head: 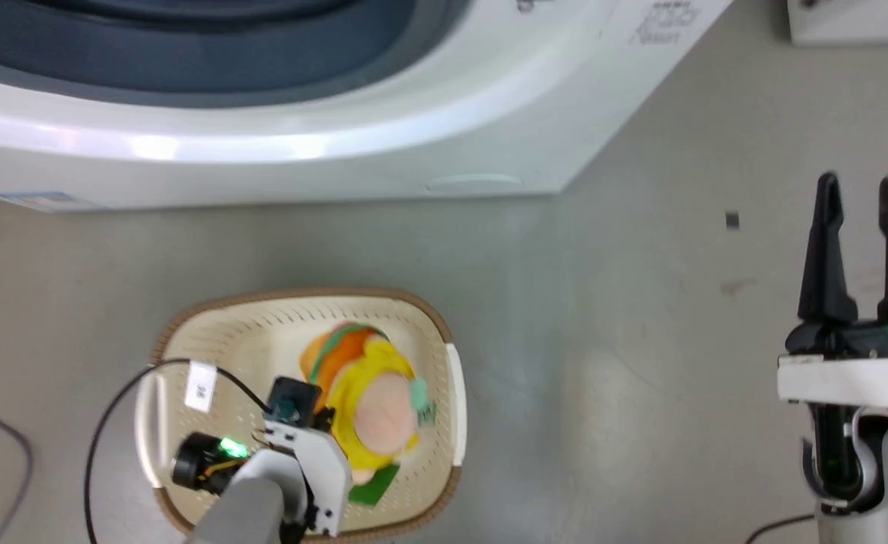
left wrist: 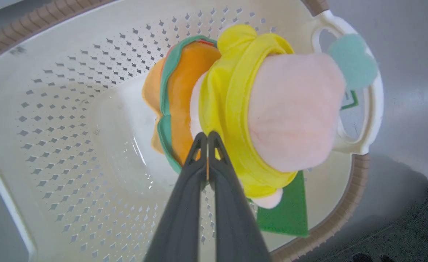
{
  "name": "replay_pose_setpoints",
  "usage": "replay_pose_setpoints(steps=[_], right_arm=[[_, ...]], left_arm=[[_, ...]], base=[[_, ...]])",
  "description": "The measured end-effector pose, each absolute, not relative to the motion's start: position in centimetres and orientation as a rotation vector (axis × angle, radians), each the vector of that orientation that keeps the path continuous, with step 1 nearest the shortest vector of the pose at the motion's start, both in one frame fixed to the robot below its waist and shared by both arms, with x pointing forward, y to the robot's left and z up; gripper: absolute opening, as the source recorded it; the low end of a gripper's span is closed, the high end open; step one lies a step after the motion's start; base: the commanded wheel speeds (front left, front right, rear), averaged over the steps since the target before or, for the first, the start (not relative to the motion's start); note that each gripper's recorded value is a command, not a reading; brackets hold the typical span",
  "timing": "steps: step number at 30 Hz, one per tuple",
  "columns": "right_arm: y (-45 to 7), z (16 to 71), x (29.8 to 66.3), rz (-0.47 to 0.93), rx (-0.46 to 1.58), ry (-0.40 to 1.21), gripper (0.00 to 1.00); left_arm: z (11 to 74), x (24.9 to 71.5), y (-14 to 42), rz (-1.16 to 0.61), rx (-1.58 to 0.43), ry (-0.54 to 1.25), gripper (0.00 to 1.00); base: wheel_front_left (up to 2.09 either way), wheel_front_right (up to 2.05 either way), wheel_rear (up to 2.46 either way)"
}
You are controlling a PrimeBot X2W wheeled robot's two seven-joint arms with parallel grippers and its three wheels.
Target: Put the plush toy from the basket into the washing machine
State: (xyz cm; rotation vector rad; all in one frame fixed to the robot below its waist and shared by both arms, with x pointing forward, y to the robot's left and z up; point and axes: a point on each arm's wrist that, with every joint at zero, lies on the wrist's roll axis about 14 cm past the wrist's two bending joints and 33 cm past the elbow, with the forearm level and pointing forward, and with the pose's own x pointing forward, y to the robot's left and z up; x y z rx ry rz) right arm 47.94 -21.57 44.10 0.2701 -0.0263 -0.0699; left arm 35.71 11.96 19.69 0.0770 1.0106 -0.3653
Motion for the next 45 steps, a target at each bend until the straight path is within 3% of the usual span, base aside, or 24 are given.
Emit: replay_pose_setpoints(steps=[24, 45], right_arm=[[-18.3, 50.3, 43.4, 0.032, 0.282, -0.121, 1.0], [-17.5, 52.1, 42.5, 0.06, 0.28, -0.161, 1.0]], left_arm=[[34.1, 38.4, 10.3, -0.324, -0.025, 0.501, 0.0], [46.8, 43.2, 14.0, -0.14, -0.067, 0.061, 0.0]], base=[[0.0, 0.0, 0.0], [0.0, 0.0, 0.0]])
